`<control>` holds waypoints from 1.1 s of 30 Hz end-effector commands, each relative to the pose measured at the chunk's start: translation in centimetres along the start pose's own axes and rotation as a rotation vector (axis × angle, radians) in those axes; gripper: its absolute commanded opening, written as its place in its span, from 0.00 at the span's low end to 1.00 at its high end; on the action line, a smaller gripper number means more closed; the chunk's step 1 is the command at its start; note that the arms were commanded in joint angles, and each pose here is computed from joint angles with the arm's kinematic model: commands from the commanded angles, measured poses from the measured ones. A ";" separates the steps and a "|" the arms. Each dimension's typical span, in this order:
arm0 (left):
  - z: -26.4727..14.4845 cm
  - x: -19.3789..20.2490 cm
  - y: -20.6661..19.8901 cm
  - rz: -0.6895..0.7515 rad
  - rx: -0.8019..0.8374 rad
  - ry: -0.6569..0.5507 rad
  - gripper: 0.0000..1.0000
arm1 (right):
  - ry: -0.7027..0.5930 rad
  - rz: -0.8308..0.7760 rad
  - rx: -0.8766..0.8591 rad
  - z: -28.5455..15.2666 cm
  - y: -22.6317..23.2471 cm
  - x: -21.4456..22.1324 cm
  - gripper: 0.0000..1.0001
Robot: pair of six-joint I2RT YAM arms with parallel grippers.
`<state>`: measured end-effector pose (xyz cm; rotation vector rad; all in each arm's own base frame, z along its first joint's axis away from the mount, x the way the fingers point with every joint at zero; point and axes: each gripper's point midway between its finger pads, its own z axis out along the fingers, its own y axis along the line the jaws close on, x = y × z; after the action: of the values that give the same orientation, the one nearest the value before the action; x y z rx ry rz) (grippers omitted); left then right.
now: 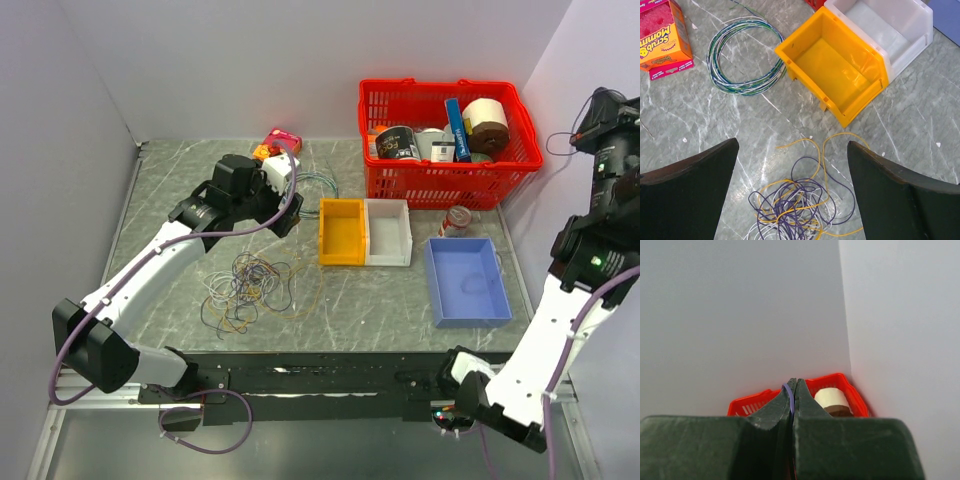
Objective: Untangle the cables
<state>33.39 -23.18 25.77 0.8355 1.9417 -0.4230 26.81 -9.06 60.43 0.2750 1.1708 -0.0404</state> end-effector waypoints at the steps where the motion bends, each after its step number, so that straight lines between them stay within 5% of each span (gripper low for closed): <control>1: -1.1 -2.3 0.4 0.024 -0.019 -0.078 0.96 | -0.024 -0.017 -0.043 -0.5 1.2 -0.9 0.00; 17: -1.5 -1.7 0.9 0.026 -0.037 -0.078 0.96 | 0.251 0.052 0.057 -0.1 -3.5 13.4 0.00; 33: -1.6 1.0 1.9 0.043 -0.089 -0.054 0.96 | 0.705 0.168 0.136 -8.1 -4.7 31.1 0.00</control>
<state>33.05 -21.45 24.79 0.8234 1.9290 -0.3774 31.88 -8.69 31.17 0.4814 1.7796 0.1153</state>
